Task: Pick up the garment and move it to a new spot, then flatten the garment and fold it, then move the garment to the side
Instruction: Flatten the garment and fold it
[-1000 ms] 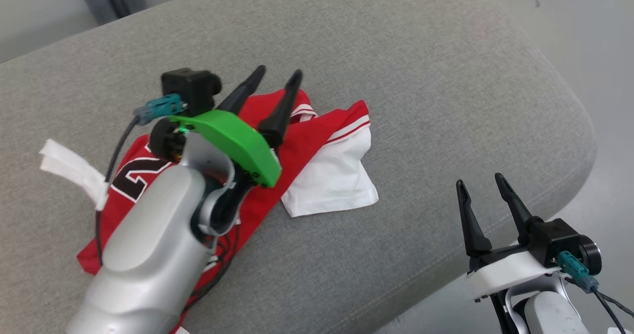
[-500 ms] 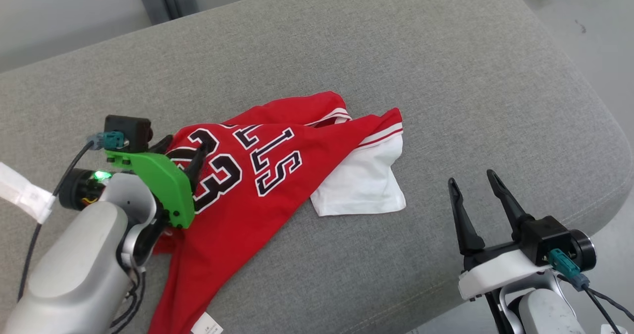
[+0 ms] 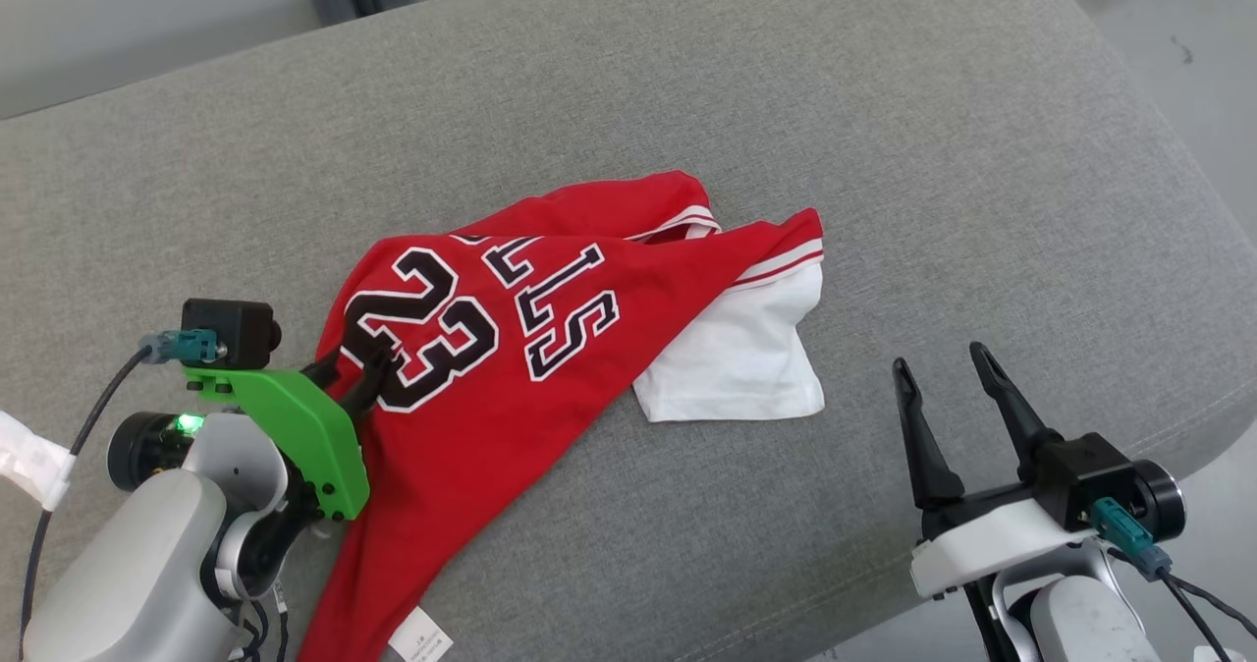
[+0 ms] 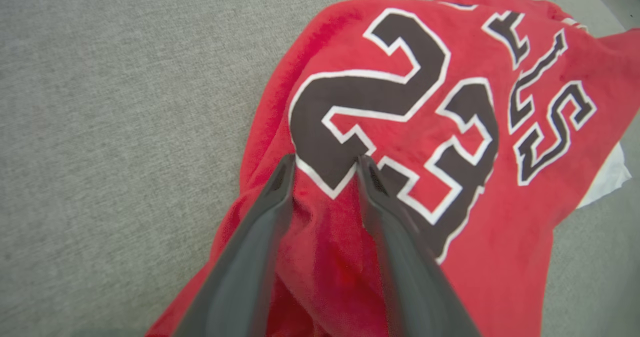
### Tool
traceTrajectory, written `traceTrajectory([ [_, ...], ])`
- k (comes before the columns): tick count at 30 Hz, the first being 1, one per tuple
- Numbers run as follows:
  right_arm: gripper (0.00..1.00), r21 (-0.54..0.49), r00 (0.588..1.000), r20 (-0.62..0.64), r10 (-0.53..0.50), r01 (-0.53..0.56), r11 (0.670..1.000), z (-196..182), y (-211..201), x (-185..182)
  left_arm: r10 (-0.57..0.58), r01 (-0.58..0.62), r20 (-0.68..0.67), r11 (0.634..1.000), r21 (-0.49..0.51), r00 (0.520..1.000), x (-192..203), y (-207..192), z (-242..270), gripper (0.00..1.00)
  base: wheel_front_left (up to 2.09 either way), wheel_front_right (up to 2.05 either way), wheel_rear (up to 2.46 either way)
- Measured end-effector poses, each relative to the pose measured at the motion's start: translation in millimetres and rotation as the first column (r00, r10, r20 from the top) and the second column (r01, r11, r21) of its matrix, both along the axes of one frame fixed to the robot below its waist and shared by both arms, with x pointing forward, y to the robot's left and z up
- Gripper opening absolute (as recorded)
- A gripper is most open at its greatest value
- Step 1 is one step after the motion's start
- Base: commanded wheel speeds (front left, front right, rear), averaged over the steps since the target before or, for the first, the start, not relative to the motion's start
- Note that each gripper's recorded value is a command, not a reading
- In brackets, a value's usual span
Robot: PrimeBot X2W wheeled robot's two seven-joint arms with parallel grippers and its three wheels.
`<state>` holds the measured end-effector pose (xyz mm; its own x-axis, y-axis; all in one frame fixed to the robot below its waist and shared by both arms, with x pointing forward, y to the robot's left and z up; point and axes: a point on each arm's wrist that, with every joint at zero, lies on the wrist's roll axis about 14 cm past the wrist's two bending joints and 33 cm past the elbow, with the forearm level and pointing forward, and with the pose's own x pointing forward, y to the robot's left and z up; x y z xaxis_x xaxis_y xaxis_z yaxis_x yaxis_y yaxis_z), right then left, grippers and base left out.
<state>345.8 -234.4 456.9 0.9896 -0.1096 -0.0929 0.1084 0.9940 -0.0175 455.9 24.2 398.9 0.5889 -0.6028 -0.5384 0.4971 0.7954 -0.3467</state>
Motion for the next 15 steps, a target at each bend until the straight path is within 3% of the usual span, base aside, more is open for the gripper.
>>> traceTrajectory([
  [5,1.00,-0.003,1.000,0.011,0.005,-0.005,1.000,3.4,0.3,6.9,0.007,-0.007,-0.002,1.000,0.003,1.000,11.6,-1.8,-7.2,0.00,0.00,0.00,0.00],
  [15,1.00,-0.016,1.000,-0.012,-0.022,0.021,1.000,-2.4,-8.5,3.1,0.076,-0.086,0.167,0.995,0.057,0.983,70.3,14.8,11.6,0.00,0.00,0.00,0.00],
])
